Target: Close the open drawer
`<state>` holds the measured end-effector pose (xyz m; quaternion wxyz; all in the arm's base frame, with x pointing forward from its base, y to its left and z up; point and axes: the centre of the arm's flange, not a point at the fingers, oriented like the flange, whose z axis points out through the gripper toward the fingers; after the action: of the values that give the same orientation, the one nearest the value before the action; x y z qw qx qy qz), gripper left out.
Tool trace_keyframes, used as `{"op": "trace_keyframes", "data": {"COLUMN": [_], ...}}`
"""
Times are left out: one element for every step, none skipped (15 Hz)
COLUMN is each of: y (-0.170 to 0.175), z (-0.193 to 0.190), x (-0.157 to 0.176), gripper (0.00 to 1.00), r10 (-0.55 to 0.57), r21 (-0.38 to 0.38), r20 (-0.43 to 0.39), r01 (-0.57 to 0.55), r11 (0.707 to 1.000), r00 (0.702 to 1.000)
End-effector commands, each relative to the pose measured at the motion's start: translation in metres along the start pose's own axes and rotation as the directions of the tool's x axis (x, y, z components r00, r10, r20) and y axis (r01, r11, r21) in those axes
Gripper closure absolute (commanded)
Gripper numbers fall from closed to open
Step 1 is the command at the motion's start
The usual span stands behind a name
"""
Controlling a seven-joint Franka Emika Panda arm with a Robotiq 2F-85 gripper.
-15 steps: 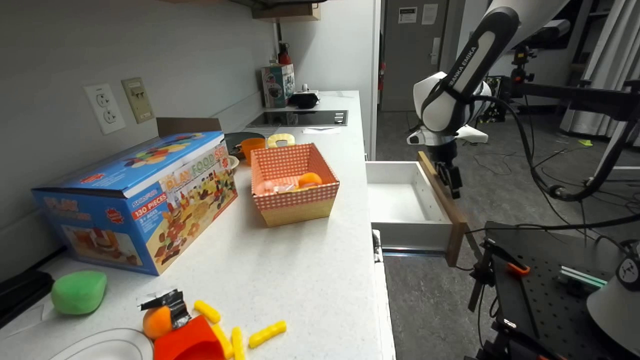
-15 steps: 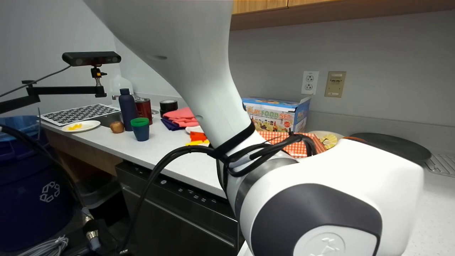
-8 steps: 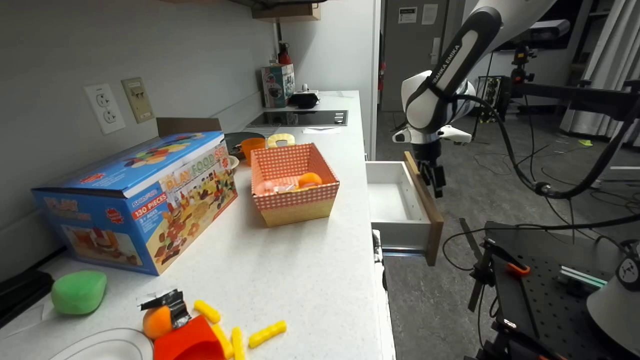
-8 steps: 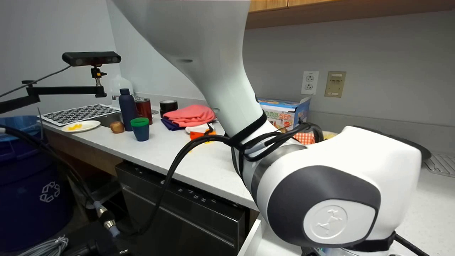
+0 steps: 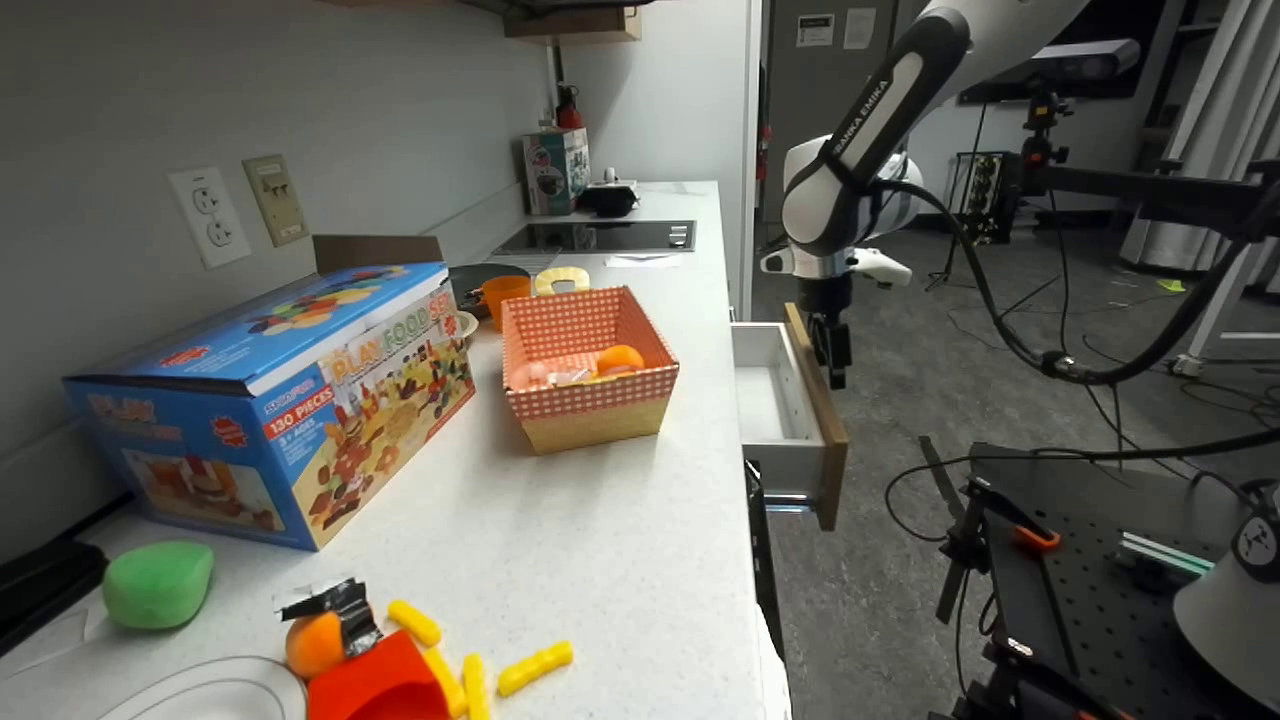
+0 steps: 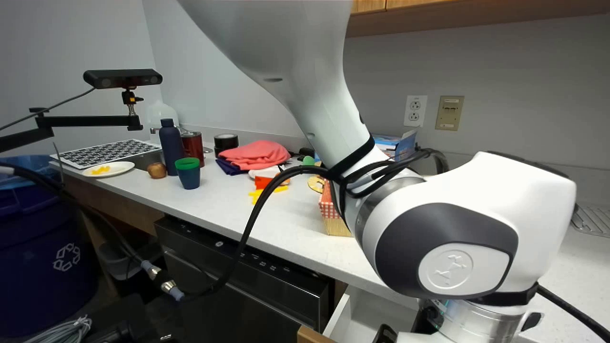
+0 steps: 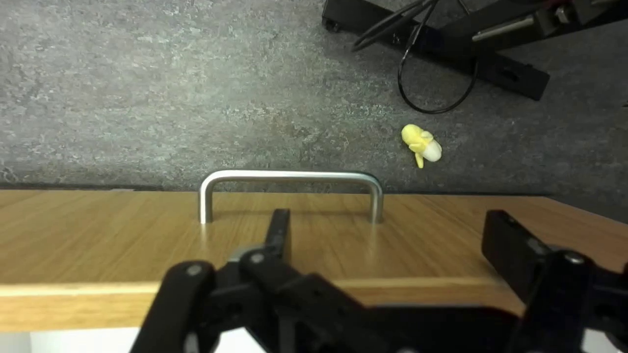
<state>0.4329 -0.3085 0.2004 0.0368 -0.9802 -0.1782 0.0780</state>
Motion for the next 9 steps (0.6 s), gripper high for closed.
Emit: {"op": "trace_keyframes", "data": {"y": [0.011,0.012,0.012,0.013,0.014,0.015,0.017,0.019,0.020], "z": [-0.015,-0.019,-0.021,-0.023,-0.024,-0.025,-0.026,-0.026,-0.026], "x": [0.029,0.034,0.039,0.044,0.048,0.052,0.057,0.062,0.065], "gripper": [0.00,0.00,0.00,0.00,0.00,0.00,0.00,0.00,0.00], "r10": [0.031,0.039,0.039,0.042,0.045,0.048,0.051,0.051,0.053], "r21": [-0.006,-0.013,-0.013,-0.014,-0.009,-0.008,-0.013,-0.011,-0.011], "r20": [-0.066,-0.080,-0.090,-0.096,-0.106,-0.114,-0.121,-0.127,-0.133], "r01": [-0.032,-0.040,-0.041,-0.044,-0.046,-0.050,-0.053,-0.053,-0.055], "r11": [0.999,0.999,0.999,0.999,0.999,0.999,0.998,0.999,0.998], "r00": [0.997,0.996,0.995,0.994,0.993,0.992,0.991,0.991,0.990]}}
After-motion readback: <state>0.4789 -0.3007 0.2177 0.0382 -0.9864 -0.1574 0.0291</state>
